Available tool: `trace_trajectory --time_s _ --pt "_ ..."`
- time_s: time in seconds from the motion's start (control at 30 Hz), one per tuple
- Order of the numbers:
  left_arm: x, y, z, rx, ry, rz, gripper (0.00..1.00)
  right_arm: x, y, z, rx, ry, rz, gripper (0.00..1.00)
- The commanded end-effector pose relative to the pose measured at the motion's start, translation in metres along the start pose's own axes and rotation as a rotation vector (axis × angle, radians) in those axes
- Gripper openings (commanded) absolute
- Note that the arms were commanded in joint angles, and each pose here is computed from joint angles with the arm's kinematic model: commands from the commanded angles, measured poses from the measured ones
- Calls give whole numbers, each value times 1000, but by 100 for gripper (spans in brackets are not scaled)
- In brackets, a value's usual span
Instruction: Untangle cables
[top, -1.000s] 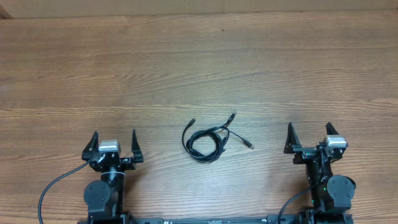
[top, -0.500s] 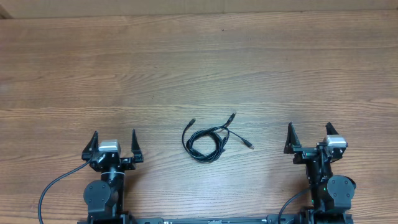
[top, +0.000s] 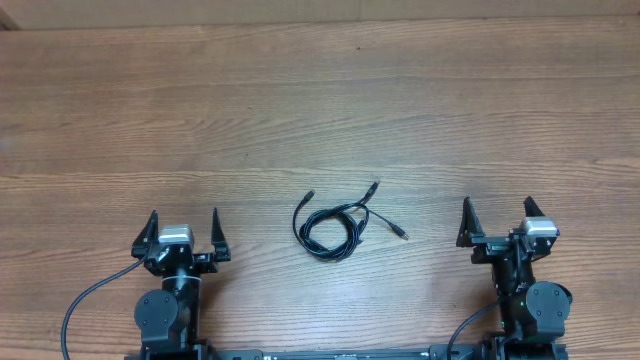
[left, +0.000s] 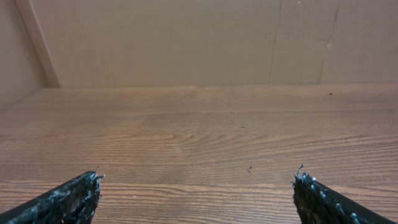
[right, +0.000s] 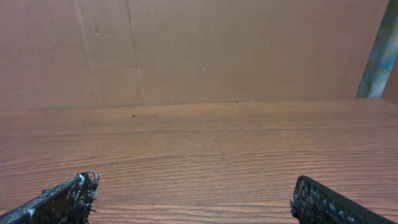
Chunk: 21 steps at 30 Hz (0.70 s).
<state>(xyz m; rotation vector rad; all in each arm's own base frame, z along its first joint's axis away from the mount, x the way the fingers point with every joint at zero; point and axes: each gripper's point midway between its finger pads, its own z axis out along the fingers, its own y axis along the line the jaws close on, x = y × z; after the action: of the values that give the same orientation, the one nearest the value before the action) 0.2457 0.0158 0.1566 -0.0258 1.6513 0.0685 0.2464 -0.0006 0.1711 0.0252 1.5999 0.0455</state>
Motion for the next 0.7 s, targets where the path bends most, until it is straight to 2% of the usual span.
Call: trace_trajectory --time_s 0.0,0.43,0.67 --pt "1 0 0 1 -4 15 99 1 -3 0 14 -6 -5 100" --pt "-7 -4 0 26 -35 23 100 1 -3 0 14 -6 -5 100" --pt "-25 -5 -6 37 -37 -105 100 1 -3 0 14 -6 -5 100"
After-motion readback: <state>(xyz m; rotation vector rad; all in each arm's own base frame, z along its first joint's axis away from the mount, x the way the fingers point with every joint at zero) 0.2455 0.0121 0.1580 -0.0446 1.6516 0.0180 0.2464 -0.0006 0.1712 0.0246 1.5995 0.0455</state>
